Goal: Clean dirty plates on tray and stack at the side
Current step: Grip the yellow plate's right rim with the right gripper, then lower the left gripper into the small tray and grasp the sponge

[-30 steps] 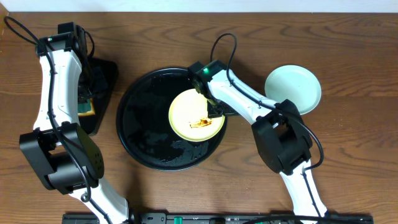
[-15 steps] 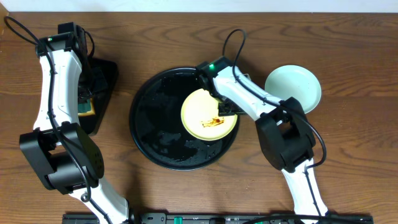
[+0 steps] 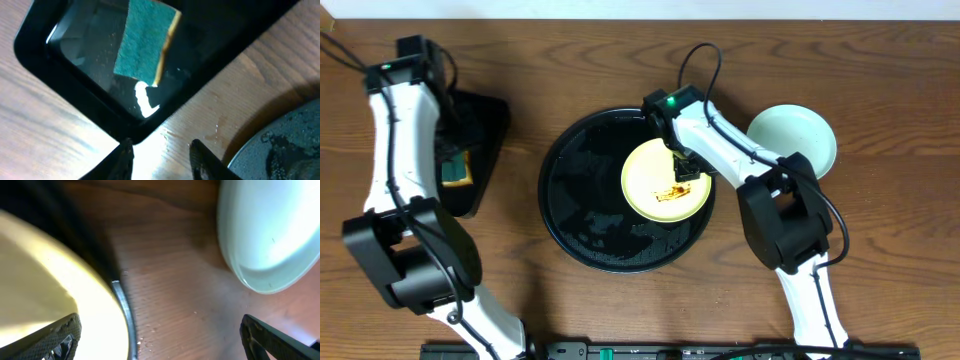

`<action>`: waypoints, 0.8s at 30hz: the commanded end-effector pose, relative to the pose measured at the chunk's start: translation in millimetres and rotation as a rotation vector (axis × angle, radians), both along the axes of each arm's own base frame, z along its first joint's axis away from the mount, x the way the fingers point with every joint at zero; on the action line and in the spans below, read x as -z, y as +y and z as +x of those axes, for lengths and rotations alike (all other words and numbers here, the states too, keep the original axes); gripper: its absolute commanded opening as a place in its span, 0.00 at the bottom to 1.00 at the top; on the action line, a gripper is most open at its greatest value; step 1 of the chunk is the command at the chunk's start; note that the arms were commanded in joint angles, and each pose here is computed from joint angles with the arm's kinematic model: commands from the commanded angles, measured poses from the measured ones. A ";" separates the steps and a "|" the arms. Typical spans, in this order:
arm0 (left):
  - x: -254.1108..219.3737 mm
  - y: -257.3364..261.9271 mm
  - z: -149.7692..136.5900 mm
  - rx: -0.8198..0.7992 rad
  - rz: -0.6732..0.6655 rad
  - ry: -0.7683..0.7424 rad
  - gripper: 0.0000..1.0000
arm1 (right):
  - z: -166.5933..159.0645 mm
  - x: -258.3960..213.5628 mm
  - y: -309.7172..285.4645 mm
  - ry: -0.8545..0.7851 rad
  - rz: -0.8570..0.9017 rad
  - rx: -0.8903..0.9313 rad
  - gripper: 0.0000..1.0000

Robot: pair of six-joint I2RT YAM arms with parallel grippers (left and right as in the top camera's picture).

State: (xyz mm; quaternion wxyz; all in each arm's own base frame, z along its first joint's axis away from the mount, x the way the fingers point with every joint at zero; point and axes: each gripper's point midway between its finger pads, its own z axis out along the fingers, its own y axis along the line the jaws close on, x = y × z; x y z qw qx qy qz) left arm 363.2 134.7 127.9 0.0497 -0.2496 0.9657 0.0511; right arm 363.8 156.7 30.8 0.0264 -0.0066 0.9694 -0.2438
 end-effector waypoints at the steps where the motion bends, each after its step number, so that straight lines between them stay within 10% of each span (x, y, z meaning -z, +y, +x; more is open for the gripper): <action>1: 0.3 12.2 -5.1 0.004 -0.101 -0.041 0.35 | -6.0 7.2 14.1 0.065 0.001 -0.140 0.99; 10: -2.0 47.0 -11.3 -0.035 -0.237 -0.157 0.56 | -13.8 11.3 44.8 0.146 0.107 -0.314 0.99; 24: 81.6 49.8 1.1 -0.008 -0.316 -0.034 0.61 | -34.2 5.3 32.9 0.240 0.068 -0.305 0.99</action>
